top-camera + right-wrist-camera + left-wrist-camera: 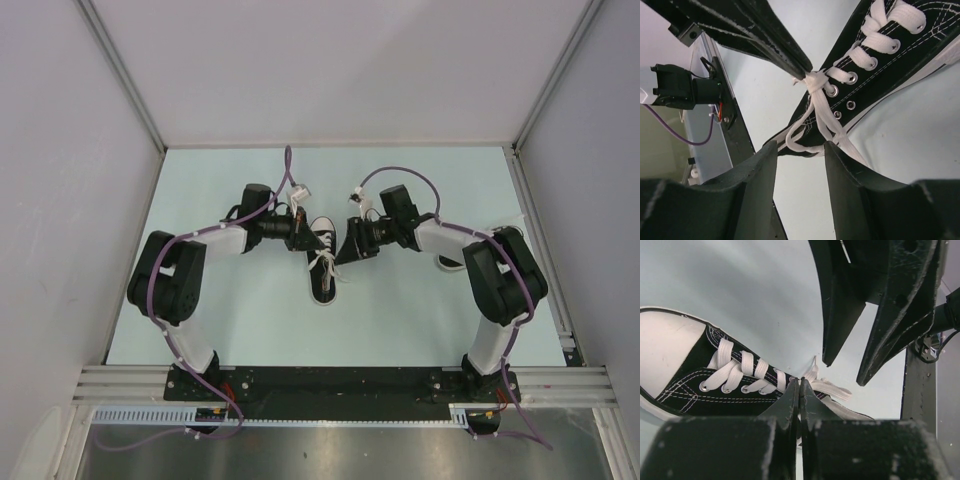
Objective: Tie the shoes
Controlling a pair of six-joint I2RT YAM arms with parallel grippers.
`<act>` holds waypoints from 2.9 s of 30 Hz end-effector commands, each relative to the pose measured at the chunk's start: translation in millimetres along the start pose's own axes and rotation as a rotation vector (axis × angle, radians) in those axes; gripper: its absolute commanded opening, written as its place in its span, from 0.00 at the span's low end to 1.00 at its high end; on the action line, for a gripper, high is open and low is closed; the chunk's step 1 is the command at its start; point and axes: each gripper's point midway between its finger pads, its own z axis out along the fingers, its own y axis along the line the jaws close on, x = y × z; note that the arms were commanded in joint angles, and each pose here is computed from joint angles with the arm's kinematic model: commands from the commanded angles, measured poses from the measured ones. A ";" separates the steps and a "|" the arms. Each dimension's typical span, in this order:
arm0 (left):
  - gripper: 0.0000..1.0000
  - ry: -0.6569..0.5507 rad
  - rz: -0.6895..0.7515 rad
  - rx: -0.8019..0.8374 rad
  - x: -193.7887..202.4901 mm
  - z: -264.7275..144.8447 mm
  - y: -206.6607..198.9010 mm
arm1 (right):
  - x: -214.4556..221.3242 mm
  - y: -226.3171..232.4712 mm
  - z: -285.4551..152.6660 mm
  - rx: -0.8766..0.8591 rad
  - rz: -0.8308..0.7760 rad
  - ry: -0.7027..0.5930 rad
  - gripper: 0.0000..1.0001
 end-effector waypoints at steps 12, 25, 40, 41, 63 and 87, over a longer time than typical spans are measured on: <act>0.00 -0.016 0.089 0.036 -16.4 0.8 -4.3 | -22.1 7.5 24.5 -0.043 -0.021 -0.034 0.48; 0.00 -0.013 0.090 0.037 -16.0 0.2 -4.1 | -16.2 -0.2 23.4 0.013 -0.052 -0.011 0.47; 0.00 -0.010 0.094 0.036 -17.9 0.9 -2.6 | -23.1 4.7 33.8 -0.007 -0.045 -0.019 0.45; 0.00 -0.008 0.091 0.036 -17.4 1.2 -2.1 | -21.4 2.5 34.8 -0.004 -0.040 -0.014 0.45; 0.00 -0.023 0.093 -0.023 -23.4 -14.3 9.9 | -17.9 4.6 10.6 0.077 -0.070 0.006 0.00; 0.00 0.007 0.138 -0.118 -23.6 -30.7 32.0 | -5.8 -5.2 5.8 0.124 -0.092 0.051 0.00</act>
